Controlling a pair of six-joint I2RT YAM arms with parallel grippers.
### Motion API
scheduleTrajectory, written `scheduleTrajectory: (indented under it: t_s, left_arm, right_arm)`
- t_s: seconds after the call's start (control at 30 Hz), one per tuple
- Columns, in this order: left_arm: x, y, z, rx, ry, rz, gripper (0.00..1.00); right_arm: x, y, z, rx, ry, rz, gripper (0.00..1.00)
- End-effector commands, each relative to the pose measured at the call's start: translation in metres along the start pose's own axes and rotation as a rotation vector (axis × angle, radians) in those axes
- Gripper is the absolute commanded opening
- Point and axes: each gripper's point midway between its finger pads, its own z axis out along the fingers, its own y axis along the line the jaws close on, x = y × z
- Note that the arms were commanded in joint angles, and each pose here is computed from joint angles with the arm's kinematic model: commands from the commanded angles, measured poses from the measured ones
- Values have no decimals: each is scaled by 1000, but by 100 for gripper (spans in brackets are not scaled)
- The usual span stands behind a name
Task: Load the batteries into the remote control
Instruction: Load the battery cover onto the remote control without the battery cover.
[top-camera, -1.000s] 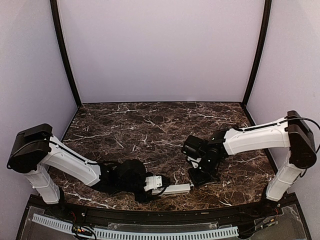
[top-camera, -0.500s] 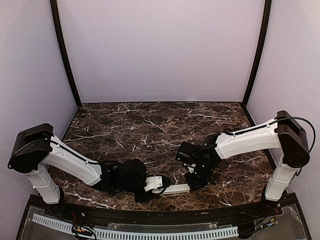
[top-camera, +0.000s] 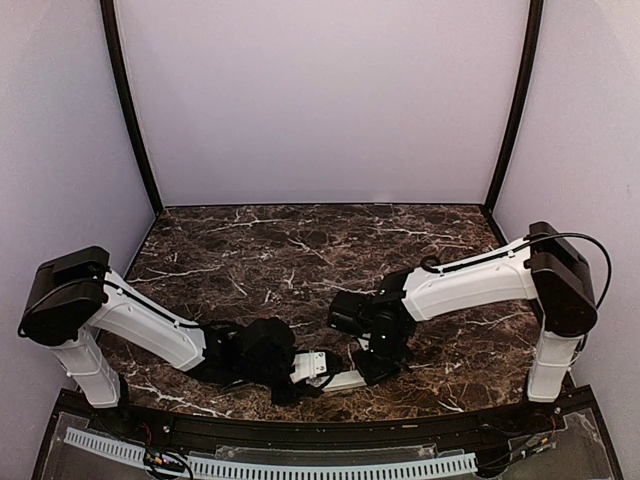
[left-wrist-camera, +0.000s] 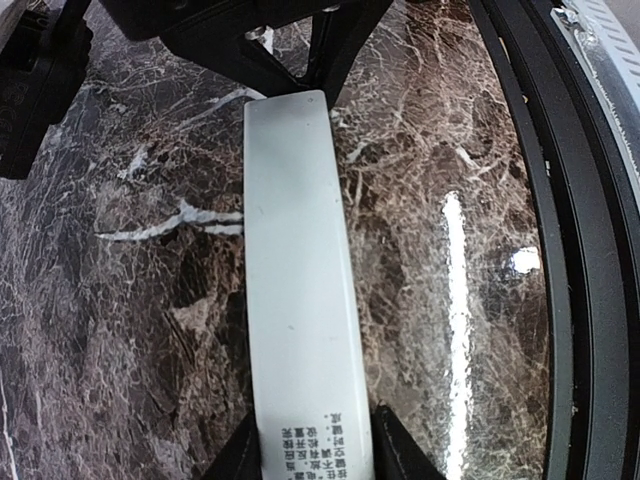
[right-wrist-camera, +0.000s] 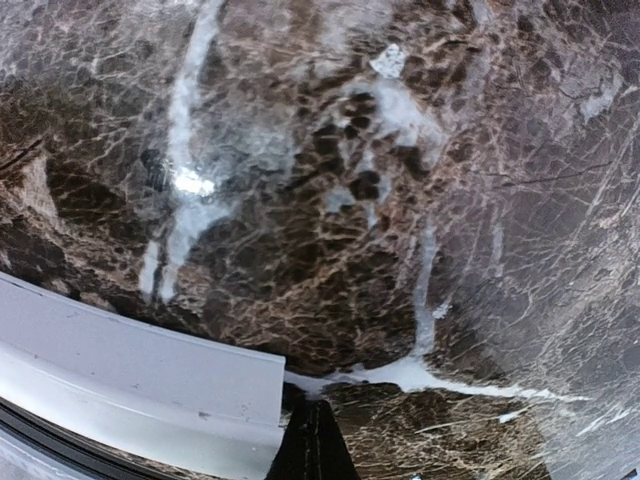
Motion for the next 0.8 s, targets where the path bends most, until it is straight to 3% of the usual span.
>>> scheduleTrajectory:
  t_s: [0.0, 0.47, 0.6, 0.77]
  left_arm:
    - [27, -6, 5, 24, 98, -12, 35]
    - [42, -9, -4, 20, 135, -24, 42]
    - [43, -9, -3, 21, 135, -28, 41]
    - [42, -9, -2, 23, 133, -26, 40]
  right_arm:
    - [-8, 9, 6, -12, -28, -23, 0]
    - [16, -56, 0, 113, -7, 63, 0]
    - [6, -34, 3, 63, -20, 40, 0]
    - [-8, 24, 6, -38, -30, -44, 0]
